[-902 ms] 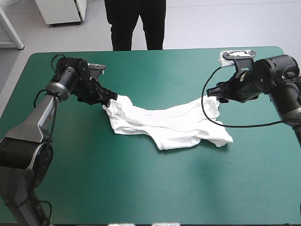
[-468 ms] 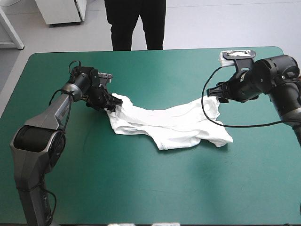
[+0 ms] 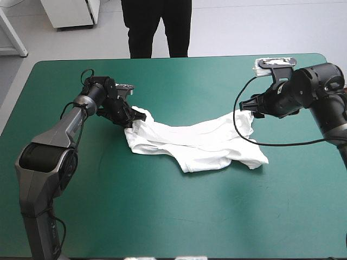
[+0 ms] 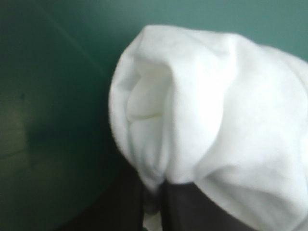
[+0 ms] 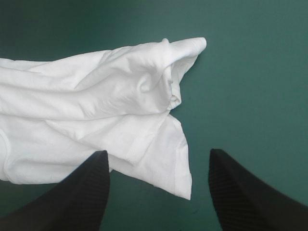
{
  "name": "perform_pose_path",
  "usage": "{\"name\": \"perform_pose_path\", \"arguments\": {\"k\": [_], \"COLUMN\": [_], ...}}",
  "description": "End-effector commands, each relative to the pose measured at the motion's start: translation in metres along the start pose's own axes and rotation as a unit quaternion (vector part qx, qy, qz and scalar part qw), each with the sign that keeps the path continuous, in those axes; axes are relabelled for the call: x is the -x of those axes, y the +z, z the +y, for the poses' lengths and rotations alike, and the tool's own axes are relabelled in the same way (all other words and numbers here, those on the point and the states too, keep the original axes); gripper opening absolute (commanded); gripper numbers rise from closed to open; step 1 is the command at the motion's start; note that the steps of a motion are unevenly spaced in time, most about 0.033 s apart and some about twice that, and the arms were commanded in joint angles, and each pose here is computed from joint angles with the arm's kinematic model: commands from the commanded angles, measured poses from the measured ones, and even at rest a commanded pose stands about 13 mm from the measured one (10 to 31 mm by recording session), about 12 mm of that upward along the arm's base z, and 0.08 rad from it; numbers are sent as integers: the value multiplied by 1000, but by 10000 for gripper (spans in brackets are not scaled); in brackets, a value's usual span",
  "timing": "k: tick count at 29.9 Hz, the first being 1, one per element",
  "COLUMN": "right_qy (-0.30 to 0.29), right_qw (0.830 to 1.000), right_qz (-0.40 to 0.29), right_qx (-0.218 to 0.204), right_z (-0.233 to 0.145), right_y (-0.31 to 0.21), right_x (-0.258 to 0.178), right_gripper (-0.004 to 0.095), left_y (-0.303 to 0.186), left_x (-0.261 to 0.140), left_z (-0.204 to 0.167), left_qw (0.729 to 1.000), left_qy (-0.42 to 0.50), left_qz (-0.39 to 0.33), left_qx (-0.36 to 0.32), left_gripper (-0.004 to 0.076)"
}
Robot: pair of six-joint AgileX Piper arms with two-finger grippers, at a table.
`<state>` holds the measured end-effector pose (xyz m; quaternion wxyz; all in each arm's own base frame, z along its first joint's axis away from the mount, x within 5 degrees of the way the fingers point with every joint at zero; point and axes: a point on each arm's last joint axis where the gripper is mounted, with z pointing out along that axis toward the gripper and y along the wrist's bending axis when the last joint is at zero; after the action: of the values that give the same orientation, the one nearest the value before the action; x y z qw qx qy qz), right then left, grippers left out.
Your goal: Fold the cloth
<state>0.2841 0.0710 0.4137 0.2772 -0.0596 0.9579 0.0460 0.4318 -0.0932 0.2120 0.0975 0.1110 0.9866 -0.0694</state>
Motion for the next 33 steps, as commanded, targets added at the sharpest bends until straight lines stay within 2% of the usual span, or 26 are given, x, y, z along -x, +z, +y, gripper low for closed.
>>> {"name": "perform_pose_path", "arguments": {"k": [1,6,14,29,31,33], "right_qy": [7,14,36,49,49,49], "right_qw": [1000,998,997,986,983,981], "right_qz": [0,66,65,157,172,187], "right_qx": [4,0,-2,-29,-31,-34], "right_z": [-2,-4,-7,-11,-11,-11], "right_y": [-2,43,89,171,181,190], "right_x": [-7,-35,-62,-88,-91,-94], "right_gripper": [577,577,577,576,552,480], "left_y": [-8,-8,-8,-8,-8,-8], "left_x": [3,2,1,1,1,1], "left_z": [1,1,-2,-2,-2,-2], "left_qw": [1000,1000,1000,1000,1000,1000], "left_qy": [9,9,6,14,14,14], "left_qz": [-21,-15,-13,-13,-12,-11], "left_qx": [12,10,-3,-6,-6,-7], "left_gripper": [-10,-10,-10,-10,-10,-10]}}
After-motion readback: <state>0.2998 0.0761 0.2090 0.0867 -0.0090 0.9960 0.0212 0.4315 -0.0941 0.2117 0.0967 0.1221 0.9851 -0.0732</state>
